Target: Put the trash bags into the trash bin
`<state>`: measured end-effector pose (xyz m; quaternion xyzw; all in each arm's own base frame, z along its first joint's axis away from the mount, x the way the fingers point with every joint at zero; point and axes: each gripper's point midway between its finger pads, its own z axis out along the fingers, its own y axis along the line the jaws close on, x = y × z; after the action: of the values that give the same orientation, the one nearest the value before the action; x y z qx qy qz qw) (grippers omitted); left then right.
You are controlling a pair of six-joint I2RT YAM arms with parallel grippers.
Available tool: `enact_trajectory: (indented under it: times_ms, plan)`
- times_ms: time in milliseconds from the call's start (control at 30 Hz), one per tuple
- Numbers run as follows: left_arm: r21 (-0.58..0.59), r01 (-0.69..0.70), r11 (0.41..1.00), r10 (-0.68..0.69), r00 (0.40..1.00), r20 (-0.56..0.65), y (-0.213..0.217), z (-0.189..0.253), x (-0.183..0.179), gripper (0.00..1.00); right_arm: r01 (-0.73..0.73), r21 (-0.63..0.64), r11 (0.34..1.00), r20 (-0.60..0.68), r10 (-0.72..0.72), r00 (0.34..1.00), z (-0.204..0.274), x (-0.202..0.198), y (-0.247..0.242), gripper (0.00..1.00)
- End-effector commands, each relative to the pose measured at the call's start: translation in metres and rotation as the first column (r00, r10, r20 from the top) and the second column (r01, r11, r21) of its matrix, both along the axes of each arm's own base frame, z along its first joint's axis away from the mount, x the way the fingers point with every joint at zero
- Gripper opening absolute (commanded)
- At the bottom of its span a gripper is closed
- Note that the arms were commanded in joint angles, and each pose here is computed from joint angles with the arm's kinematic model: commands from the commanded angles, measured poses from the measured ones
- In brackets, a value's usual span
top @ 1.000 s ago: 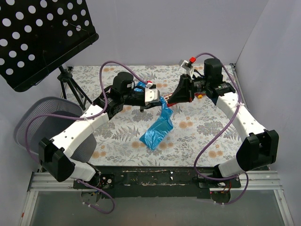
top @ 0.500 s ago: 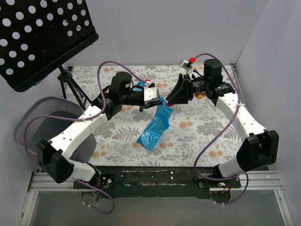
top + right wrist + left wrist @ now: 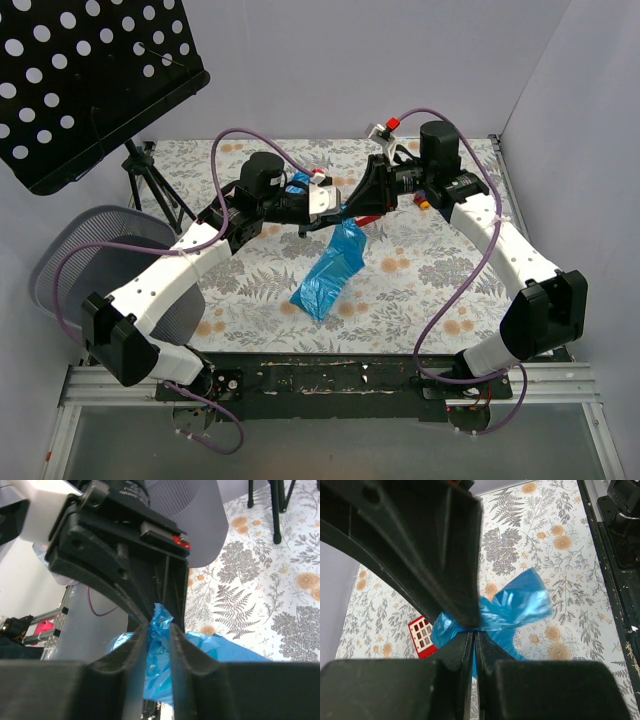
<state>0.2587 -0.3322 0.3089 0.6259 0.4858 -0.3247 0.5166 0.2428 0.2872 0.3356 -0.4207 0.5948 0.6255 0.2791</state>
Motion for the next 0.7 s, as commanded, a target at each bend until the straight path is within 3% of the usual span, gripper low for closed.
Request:
enact_trajectory:
  times_ms: [0,100,133,200,233,400,500,567,667]
  plan:
    - [-0.023,-0.015,1.000,0.016,0.999,0.035,-0.002,0.018,0.003,0.00,0.022,0.004,1.000,0.051,-0.023,0.998,0.005,0.006,0.003,0.19]
    - [-0.023,-0.028,0.999,0.029,0.999,0.033,0.001,0.019,0.001,0.00,0.050,-0.008,0.999,0.057,-0.050,0.997,0.003,0.008,0.000,0.08]
    - [-0.022,-0.036,0.999,0.037,0.999,0.037,0.003,0.019,0.002,0.00,0.062,-0.010,0.998,0.060,-0.061,0.996,0.003,0.010,-0.001,0.10]
    - [-0.020,-0.055,0.998,0.056,0.997,0.051,0.006,0.019,0.002,0.00,0.097,-0.022,0.995,0.051,-0.096,0.994,0.003,0.014,-0.005,0.30]
    - [-0.020,-0.061,0.998,0.062,0.997,0.054,0.008,0.019,0.002,0.00,0.104,-0.020,0.994,0.053,-0.103,0.993,0.004,0.014,-0.007,0.35]
    - [-0.019,-0.053,0.998,0.054,0.998,0.045,0.009,0.016,-0.002,0.00,0.073,-0.003,0.997,0.046,-0.072,0.996,0.005,0.008,-0.010,0.35]
    - [-0.027,-0.061,0.998,0.062,0.998,0.033,0.007,0.016,0.000,0.00,0.059,-0.001,0.998,0.040,-0.059,0.997,0.003,0.006,-0.010,0.26]
    - [-0.033,-0.071,0.997,0.072,0.997,0.033,0.007,0.018,0.002,0.00,0.047,0.005,0.999,0.050,-0.047,0.998,0.005,0.004,-0.010,0.03]
    - [-0.033,-0.075,0.997,0.076,0.996,0.034,0.008,0.018,0.003,0.00,0.053,0.008,0.999,0.061,-0.053,0.997,0.007,0.004,-0.010,0.01]
